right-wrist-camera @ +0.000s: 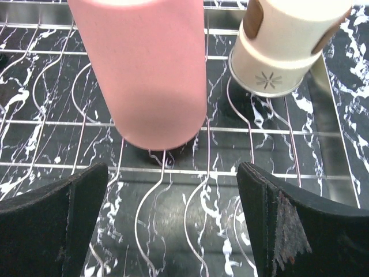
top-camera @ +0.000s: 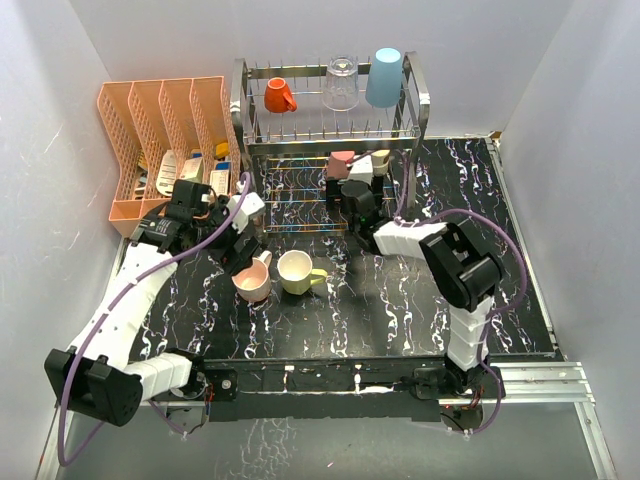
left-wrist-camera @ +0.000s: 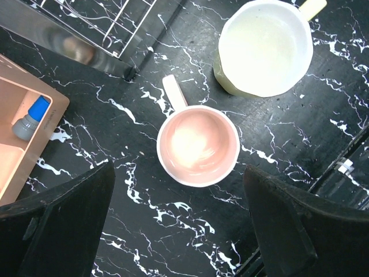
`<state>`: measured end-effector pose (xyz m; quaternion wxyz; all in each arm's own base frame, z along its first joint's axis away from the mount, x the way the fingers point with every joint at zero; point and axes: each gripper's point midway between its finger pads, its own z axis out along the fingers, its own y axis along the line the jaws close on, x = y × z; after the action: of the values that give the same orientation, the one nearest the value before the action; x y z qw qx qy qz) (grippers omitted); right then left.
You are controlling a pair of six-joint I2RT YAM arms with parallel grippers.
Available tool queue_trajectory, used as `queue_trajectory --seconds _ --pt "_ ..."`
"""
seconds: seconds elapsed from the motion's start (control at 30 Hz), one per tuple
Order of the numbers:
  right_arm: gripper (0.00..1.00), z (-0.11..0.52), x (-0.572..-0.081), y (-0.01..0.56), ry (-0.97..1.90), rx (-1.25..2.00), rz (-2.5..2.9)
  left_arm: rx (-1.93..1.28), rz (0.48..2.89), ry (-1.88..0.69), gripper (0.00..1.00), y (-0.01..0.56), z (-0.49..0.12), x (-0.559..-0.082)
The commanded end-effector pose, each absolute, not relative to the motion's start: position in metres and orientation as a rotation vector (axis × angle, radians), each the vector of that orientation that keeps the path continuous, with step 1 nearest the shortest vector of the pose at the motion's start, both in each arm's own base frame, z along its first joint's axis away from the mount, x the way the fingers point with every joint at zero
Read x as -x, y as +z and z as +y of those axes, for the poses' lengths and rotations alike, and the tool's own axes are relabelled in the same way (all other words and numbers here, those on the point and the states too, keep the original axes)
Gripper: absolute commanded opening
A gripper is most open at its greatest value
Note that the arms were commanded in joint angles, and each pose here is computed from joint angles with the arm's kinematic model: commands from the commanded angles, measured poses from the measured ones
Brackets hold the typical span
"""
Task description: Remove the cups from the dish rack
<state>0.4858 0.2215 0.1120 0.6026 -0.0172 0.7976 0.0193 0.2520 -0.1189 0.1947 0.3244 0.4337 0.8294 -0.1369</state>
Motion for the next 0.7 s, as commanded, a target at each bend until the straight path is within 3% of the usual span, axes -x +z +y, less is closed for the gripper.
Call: queue_trajectory --seconds 0.0,0.5,0.6,0.67 --pt "0.98 0.226 -0.521 0.162 0.01 -0.004 1.673 -1.176 2.121 -0.384 0.92 0.207 -0.12 -0.239" --pt "0.98 0.231 -0.584 0.146 -0.03 -0.017 1.667 -1.256 2.082 -0.435 0.93 0.209 -0.122 -0.218" --pt "0.94 0.24 -0.591 0.148 -0.005 0.0 1.663 -1.258 2.075 -0.437 0.93 0.21 -0.122 -0.217" --pt "0.85 0.245 -0.591 0.149 0.029 0.006 1.666 -1.257 2.072 -0.437 0.93 0.21 -0.123 -0.217"
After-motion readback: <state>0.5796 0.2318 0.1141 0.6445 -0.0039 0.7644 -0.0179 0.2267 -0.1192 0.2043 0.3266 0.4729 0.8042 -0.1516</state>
